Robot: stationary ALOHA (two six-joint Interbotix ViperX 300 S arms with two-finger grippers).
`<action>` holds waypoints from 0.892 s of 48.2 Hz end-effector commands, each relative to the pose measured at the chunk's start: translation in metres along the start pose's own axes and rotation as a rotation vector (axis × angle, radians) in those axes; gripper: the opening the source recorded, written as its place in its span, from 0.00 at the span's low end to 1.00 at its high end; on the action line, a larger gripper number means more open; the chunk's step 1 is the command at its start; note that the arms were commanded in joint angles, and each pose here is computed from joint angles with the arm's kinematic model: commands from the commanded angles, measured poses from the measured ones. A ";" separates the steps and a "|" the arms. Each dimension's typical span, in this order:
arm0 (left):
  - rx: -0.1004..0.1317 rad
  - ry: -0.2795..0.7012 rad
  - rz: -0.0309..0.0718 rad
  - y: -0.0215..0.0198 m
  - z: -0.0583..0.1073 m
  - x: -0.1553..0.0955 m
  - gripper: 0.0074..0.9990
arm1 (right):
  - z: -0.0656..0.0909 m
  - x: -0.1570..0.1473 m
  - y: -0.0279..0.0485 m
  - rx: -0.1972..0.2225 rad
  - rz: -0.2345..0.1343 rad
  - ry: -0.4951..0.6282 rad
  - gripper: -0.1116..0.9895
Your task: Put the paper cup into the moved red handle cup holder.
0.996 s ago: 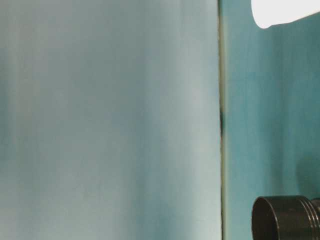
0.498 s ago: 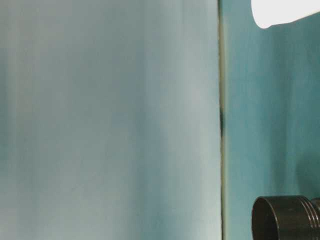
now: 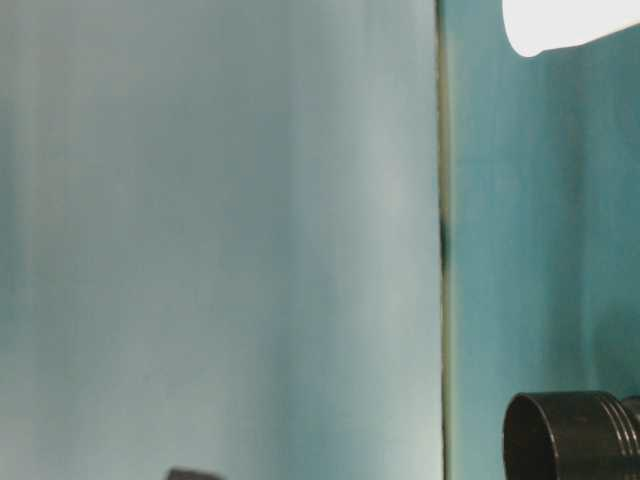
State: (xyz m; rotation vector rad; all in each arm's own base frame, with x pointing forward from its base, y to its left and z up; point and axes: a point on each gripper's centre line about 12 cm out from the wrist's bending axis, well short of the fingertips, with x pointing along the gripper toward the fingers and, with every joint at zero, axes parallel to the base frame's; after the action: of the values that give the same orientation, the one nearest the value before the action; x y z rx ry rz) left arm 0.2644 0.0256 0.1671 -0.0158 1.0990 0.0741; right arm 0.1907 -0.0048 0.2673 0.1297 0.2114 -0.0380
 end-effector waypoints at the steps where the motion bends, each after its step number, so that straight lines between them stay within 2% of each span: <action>1: 0.000 -0.017 0.003 0.0015 0.008 0.006 0.97 | 0.010 0.001 0.0010 0.013 0.002 -0.023 0.00; 14: 0.002 0.000 0.003 0.0021 0.008 0.026 0.97 | 0.010 0.001 0.0010 0.013 0.002 -0.023 0.00; 43: 0.002 0.011 0.003 0.0025 0.008 0.036 0.97 | 0.010 0.001 0.0010 0.013 0.002 -0.023 0.00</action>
State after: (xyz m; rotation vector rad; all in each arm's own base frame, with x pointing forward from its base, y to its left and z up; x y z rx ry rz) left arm 0.2836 0.0294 0.1335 -0.0178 1.1313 0.0748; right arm 0.1907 -0.0048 0.2673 0.1297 0.2114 -0.0380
